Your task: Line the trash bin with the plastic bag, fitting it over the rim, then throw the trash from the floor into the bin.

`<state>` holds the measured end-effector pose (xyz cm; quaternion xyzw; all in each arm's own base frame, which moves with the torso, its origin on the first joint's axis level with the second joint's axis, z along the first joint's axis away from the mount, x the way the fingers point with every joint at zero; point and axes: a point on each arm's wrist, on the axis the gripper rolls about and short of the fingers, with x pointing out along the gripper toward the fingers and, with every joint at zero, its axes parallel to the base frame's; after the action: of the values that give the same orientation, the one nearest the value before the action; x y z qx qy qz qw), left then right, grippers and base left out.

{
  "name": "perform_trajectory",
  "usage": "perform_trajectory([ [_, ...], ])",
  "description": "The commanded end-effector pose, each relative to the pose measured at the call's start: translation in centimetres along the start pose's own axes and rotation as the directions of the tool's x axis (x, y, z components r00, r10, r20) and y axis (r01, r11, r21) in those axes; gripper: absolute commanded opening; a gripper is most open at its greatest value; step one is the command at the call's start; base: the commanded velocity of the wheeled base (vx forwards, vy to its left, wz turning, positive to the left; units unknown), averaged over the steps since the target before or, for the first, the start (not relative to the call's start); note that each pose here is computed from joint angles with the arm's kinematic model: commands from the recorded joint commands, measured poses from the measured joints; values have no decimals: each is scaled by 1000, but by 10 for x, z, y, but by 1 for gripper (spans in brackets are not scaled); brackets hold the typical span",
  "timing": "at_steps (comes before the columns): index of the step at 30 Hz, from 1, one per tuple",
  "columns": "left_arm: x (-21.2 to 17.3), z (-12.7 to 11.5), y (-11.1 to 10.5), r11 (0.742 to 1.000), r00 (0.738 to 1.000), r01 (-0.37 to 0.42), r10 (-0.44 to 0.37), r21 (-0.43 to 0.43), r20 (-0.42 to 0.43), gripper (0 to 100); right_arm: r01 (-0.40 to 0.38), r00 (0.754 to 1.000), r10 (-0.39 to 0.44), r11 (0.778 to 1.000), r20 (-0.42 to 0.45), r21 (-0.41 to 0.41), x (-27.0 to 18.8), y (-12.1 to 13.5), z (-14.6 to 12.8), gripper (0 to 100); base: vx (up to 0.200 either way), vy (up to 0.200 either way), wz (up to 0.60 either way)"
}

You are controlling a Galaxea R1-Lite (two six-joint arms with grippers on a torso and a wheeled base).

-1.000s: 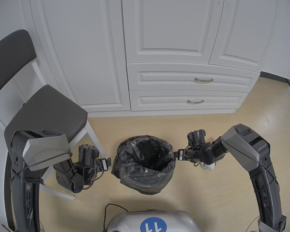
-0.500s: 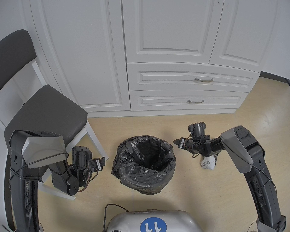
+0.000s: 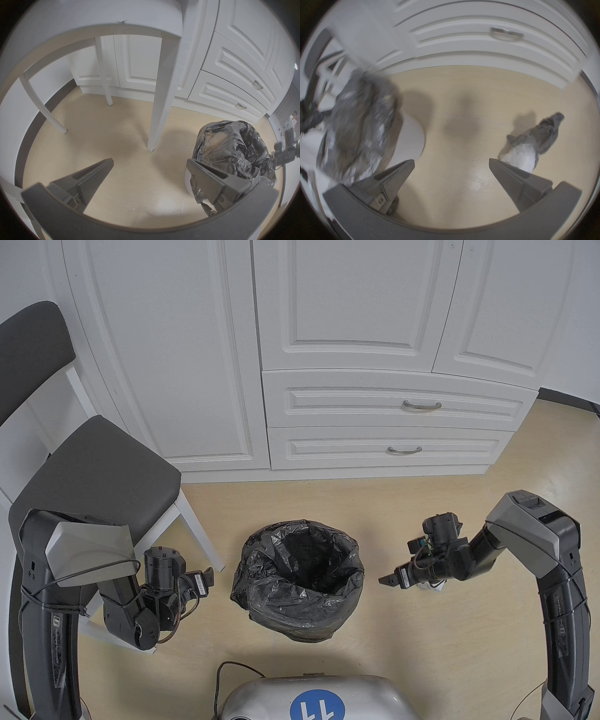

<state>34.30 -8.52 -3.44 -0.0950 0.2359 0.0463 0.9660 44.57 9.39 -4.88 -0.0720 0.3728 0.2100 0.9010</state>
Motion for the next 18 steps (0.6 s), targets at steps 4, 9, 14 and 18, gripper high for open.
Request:
perform_trajectory([
  [4, -2, -7, 5, 1000, 1000, -6, 6, -2, 0, 100, -315, 921, 379, 864, 94, -392, -40, 22, -42, 100, 0, 0, 0],
  [9, -2, -6, 5, 1000, 1000, -1, 1, -6, 13, 100, -333, 903, 419, 823, 97, -461, -24, 43, -38, 100, 0, 0, 0],
  [14, -4, -5, 9, 1000, 999, -5, 5, -12, 31, 100, -336, 889, 444, 798, 112, -501, -3, 57, -29, 100, 0, 0, 0],
  [18, -4, -4, 11, 1000, 999, -12, 13, -17, 41, 100, -333, 886, 448, 795, 120, -507, 4, 58, -22, 100, 0, 0, 0],
])
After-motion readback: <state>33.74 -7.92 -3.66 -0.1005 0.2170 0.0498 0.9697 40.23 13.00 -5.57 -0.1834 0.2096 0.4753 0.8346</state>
